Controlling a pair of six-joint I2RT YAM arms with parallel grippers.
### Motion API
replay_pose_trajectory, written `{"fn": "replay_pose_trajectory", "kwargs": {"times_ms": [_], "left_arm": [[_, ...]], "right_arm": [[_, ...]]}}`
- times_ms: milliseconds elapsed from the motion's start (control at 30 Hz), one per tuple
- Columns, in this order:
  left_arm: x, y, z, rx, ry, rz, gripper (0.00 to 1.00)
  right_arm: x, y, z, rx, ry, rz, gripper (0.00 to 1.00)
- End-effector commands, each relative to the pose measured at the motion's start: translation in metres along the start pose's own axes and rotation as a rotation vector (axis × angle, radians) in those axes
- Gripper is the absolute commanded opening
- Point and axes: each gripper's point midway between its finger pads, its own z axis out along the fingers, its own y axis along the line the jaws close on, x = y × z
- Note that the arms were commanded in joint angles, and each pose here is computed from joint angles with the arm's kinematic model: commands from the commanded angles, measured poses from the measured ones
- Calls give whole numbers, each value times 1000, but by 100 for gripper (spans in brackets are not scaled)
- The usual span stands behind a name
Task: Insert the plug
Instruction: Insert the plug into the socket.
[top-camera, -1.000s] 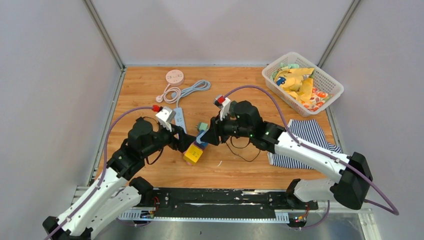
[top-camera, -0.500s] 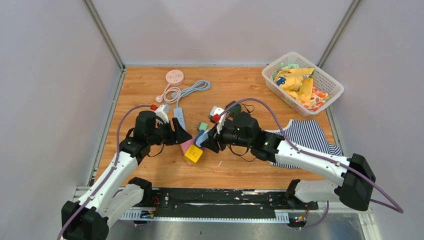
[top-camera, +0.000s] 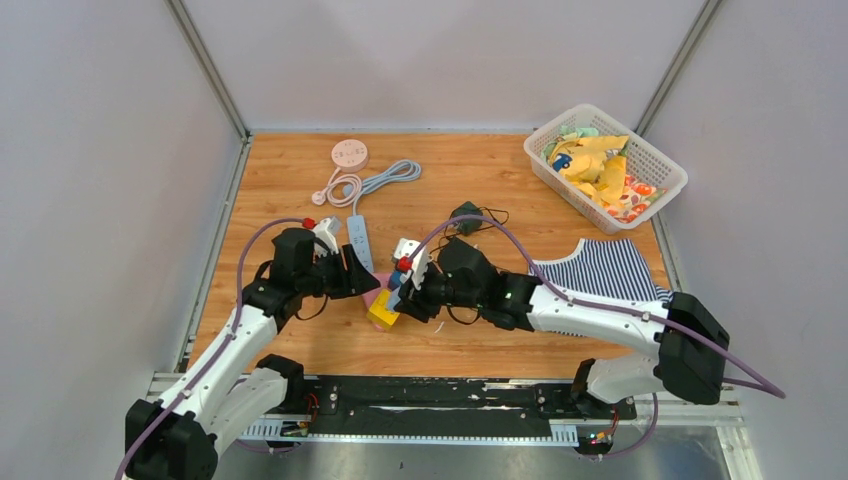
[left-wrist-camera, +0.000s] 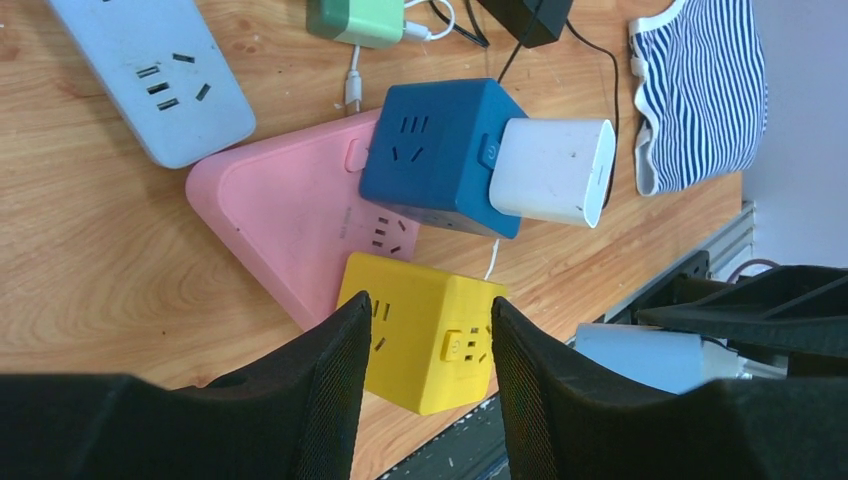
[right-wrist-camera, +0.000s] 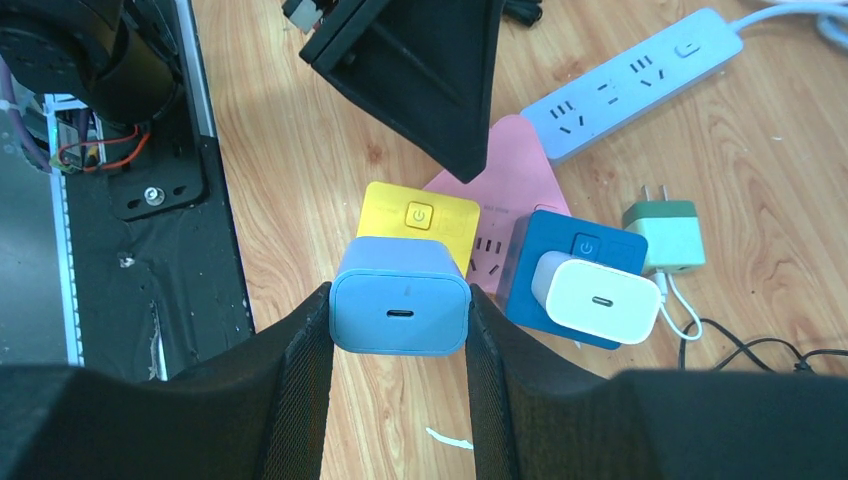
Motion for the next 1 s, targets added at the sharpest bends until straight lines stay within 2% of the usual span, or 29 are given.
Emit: {"fn": "replay_pose_trajectory", "kwargs": {"times_ms": [0,967], "left_arm": [[7,14,3,-50,20,-24,49],[18,18,14,-35,67,-56,46]], "right_arm": [[-11,5,9,-9,-12,-36,0],[19,0,31,29,98,-77,0]]}}
